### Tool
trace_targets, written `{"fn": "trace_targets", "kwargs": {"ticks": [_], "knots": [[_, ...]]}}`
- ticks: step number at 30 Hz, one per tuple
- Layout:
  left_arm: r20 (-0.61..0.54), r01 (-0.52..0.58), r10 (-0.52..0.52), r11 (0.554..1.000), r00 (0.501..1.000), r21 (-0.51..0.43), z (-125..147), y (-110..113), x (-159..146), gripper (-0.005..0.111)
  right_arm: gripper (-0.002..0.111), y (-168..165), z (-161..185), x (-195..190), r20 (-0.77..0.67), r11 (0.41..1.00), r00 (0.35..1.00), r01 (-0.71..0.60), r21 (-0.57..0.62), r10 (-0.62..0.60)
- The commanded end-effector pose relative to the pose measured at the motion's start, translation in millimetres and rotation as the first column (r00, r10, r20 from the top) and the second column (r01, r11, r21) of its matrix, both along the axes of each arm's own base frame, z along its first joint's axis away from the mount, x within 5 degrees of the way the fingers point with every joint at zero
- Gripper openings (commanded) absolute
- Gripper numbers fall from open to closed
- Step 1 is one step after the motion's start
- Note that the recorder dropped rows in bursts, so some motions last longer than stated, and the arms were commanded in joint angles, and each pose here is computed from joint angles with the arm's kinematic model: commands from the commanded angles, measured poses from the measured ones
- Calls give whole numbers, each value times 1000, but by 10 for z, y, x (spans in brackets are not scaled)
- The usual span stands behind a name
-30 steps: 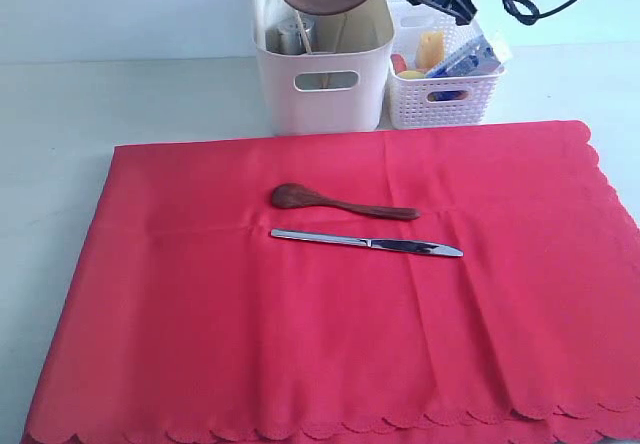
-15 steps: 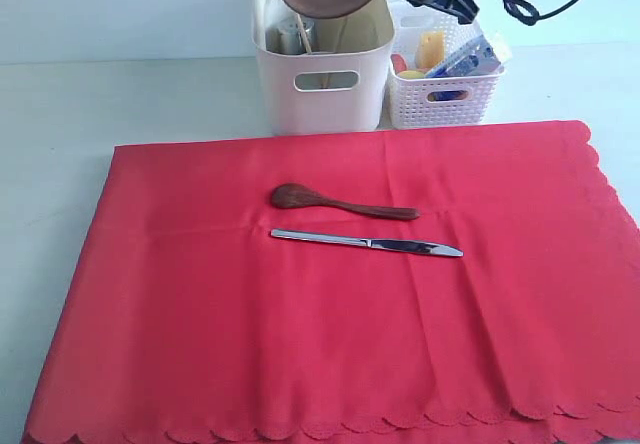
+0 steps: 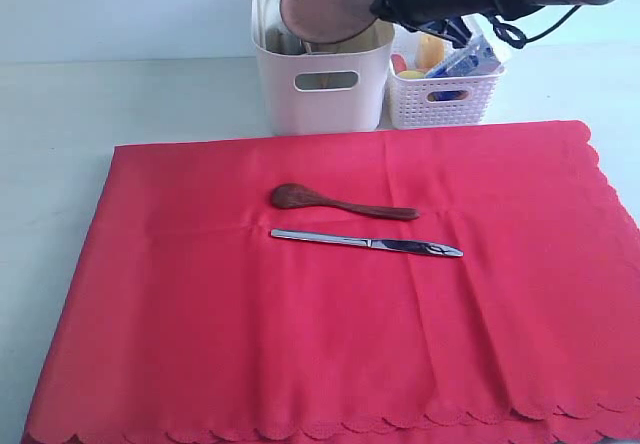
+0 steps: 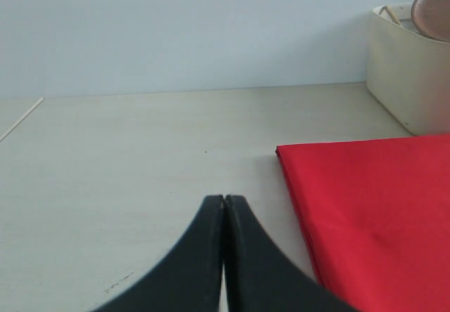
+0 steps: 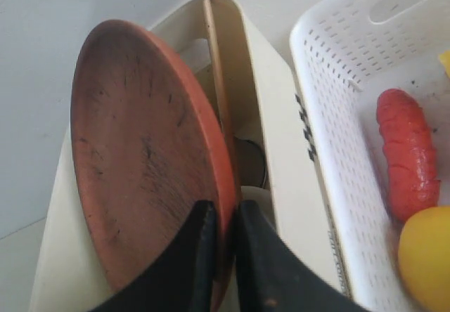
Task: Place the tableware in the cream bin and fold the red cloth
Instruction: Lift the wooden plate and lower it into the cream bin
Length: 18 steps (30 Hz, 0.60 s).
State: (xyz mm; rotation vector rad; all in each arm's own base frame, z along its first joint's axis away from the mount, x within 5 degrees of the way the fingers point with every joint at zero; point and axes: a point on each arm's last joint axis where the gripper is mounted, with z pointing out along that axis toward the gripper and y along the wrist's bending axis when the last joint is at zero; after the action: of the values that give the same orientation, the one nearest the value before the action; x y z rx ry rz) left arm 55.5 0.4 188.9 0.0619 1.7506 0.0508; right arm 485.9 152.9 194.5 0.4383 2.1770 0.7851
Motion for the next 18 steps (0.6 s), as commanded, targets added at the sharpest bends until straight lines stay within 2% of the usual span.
{"fn": "trace_targets", "kwargs": {"ticks": [1, 18], "knots": [[8, -2, 2, 1000, 1000, -10, 8, -1, -4, 3, 0, -14, 84, 60, 39, 1000, 999, 19, 5, -19], [8, -2, 2, 1000, 1000, -10, 8, -1, -4, 3, 0, 0, 51, 68, 37, 1000, 999, 12, -3, -12]]}}
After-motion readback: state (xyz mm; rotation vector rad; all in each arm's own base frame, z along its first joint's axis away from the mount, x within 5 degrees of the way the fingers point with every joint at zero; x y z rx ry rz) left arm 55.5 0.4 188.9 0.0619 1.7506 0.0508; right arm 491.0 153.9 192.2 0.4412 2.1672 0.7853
